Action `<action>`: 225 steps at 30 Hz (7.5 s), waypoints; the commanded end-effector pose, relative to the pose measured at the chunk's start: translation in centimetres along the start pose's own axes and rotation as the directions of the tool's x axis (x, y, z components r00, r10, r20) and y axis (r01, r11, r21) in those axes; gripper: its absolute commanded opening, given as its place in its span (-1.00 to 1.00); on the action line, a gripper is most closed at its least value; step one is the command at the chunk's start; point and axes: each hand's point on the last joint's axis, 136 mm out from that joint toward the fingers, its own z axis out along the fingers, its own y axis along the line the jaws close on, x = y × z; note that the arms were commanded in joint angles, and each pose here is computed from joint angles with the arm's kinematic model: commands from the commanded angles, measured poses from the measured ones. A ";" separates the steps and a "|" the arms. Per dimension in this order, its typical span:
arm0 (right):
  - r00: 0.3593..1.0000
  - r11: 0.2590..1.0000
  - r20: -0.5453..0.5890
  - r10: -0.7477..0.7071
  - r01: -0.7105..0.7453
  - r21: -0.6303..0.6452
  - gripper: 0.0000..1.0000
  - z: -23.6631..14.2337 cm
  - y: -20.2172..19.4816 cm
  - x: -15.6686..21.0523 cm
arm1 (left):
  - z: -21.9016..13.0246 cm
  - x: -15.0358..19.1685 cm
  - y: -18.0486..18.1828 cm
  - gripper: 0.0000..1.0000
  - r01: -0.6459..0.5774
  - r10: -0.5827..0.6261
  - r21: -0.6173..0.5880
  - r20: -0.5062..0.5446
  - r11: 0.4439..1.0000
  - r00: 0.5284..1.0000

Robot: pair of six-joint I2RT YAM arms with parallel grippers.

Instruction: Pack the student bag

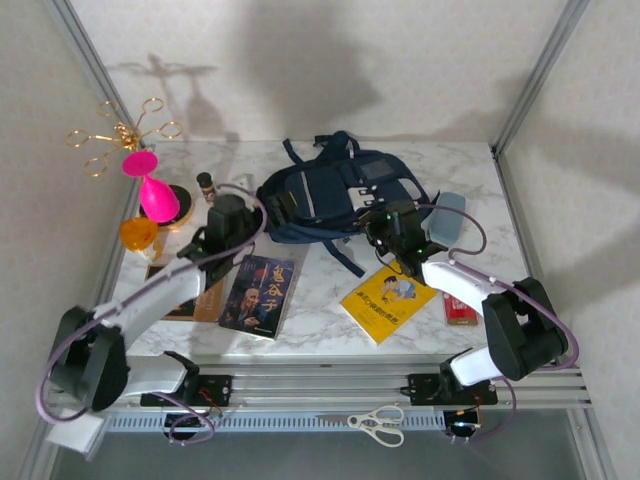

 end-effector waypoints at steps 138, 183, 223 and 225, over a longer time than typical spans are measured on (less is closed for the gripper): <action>0.958 0.977 -0.215 -0.190 0.206 0.054 0.71 -3.3 -0.5 0.1 | 4.6 14.7 -8.3 -1.00 -0.192 0.327 0.403 -0.299 0.895 0.896; 0.819 0.852 -0.235 -0.524 0.505 -0.140 -1.00 -0.9 4.8 -3.3 | 0.2 14.4 -6.1 -1.00 -0.160 0.251 0.246 -0.403 0.956 0.880; 0.946 0.975 -0.237 0.221 -0.220 0.030 0.55 -0.6 -2.7 5.4 | 2.9 17.1 -7.8 -1.00 -0.172 0.292 0.297 -0.430 0.939 0.854; 0.952 0.978 -0.222 0.211 -0.206 0.045 0.45 0.3 -2.5 5.7 | 3.0 17.1 -8.0 -1.00 -0.173 0.297 0.304 -0.432 0.937 0.852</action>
